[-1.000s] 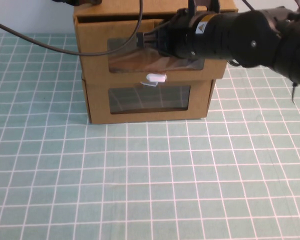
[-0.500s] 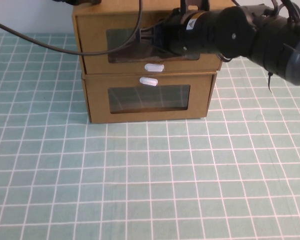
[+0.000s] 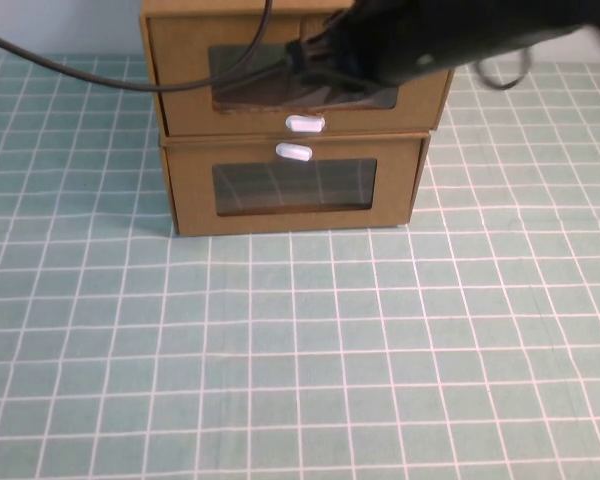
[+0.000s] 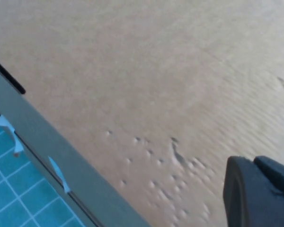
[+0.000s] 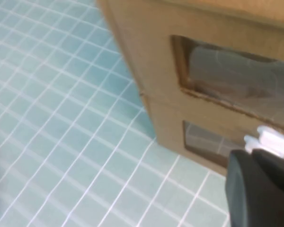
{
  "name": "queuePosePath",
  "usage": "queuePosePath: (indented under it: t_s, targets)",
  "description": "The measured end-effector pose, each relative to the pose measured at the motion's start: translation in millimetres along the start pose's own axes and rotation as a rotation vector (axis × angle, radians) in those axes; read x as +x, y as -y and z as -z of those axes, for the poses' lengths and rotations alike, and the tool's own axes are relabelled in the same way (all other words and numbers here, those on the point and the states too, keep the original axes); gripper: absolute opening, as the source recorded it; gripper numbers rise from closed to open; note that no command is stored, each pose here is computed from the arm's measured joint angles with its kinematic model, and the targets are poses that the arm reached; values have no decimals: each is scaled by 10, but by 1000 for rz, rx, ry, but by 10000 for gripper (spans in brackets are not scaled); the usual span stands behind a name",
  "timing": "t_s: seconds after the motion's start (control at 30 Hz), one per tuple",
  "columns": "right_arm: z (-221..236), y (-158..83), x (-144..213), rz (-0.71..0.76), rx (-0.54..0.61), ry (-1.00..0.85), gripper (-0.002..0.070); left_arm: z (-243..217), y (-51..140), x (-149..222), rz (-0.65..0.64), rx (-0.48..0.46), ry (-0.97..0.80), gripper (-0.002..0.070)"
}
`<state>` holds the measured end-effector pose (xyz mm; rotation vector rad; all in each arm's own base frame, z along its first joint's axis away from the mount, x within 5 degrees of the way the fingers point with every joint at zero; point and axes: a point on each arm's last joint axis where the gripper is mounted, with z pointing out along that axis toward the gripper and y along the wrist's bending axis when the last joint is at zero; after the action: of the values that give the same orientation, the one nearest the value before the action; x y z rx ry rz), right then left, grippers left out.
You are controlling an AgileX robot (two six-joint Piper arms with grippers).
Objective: Close the shoe box
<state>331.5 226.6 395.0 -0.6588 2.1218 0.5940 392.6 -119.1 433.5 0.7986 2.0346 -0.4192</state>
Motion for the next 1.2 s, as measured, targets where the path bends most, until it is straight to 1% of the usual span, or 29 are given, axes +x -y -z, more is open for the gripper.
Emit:
queuePosePath:
  t_s: [0.13,0.23,0.4,0.5,0.67,0.8,0.9,1.0,1.07,1.2]
  targets:
    - [492,-124,-18,38,-9,0,-11,145,74,-8,-12,16,-30,-5]
    - [823,-197,122,42,-13,-22,-11,258,131,-12,-9,14,-23,-5]
    - [1440,-269,528,19,35,-15,-11,565,291,67,1,-25,27,-5]
    - [1807,-297,912,3,70,-2,-11,812,458,193,2,-50,86,-5]
    - [2504,-389,1592,-35,87,117,-11,1278,830,665,5,-100,180,-5]
    - [2860,-426,2095,-75,90,178,-11,1552,1090,1117,2,-147,259,-5]
    - [2971,-430,2395,-105,88,189,-11,1672,1263,1520,8,-181,317,-5]
    - [3004,-426,2601,-123,83,198,-11,1805,1416,1865,-7,-224,381,-5]
    - [2991,-417,2694,-126,82,203,-11,1844,1499,2076,-15,-238,402,-5]
    - [2824,-365,2803,-132,84,225,-11,1804,1595,2436,2,-241,417,-5]
